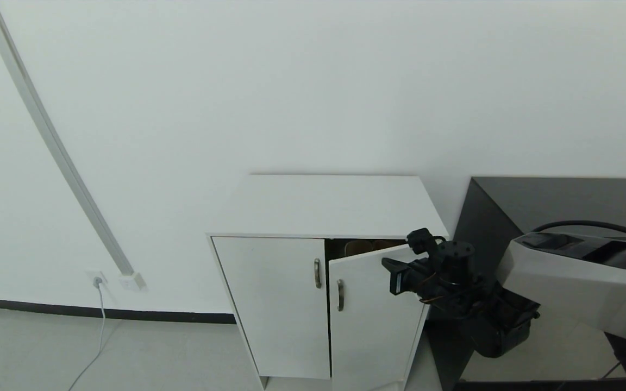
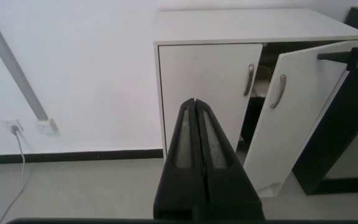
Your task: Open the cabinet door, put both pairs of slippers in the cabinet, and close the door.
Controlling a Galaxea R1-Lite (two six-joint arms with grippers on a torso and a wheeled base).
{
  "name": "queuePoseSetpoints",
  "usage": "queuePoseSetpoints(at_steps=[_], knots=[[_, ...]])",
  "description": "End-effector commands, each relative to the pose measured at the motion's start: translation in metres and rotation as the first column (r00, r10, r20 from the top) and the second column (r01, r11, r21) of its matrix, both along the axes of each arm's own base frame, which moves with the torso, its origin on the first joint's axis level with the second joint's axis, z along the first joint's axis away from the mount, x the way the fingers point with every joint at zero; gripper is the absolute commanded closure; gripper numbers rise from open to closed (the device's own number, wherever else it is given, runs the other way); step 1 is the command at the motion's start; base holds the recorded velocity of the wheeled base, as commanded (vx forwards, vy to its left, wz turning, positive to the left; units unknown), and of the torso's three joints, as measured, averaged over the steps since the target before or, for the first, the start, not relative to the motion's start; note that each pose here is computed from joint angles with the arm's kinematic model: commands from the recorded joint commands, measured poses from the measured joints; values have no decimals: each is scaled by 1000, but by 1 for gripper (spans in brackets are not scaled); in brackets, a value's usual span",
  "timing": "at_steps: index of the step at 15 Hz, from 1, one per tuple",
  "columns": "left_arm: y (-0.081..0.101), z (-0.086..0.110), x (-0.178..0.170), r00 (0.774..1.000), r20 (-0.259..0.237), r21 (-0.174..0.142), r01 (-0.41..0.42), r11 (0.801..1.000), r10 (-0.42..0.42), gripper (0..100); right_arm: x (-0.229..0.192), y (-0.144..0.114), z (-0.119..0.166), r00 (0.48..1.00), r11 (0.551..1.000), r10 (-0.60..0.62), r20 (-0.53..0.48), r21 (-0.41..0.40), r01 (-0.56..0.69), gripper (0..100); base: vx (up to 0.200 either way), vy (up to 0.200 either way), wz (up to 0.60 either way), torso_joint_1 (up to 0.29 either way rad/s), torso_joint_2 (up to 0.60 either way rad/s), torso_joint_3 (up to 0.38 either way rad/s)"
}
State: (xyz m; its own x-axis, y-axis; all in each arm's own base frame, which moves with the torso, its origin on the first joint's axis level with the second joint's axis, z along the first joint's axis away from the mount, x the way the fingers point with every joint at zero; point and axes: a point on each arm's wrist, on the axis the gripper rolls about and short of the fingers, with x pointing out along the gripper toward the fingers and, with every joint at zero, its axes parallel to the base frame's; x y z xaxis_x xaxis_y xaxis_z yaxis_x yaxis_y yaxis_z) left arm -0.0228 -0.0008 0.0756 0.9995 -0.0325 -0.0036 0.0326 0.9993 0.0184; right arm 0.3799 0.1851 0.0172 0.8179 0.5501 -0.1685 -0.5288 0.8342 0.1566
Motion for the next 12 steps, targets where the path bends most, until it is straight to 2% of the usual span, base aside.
queuePoseSetpoints(at_steps=[1, 12], knots=[[0, 0, 0, 1000, -1, 1, 0, 1000, 0, 100, 8, -4, -3, 1000, 1000, -15, 3, 2, 15, 100, 0, 0, 0, 0, 0, 0], [0, 0, 0, 1000, -1, 0, 0, 1000, 0, 100, 33, -9, -3, 999, 999, -50, 9, 6, 50, 100, 0, 0, 0, 0, 0, 0]])
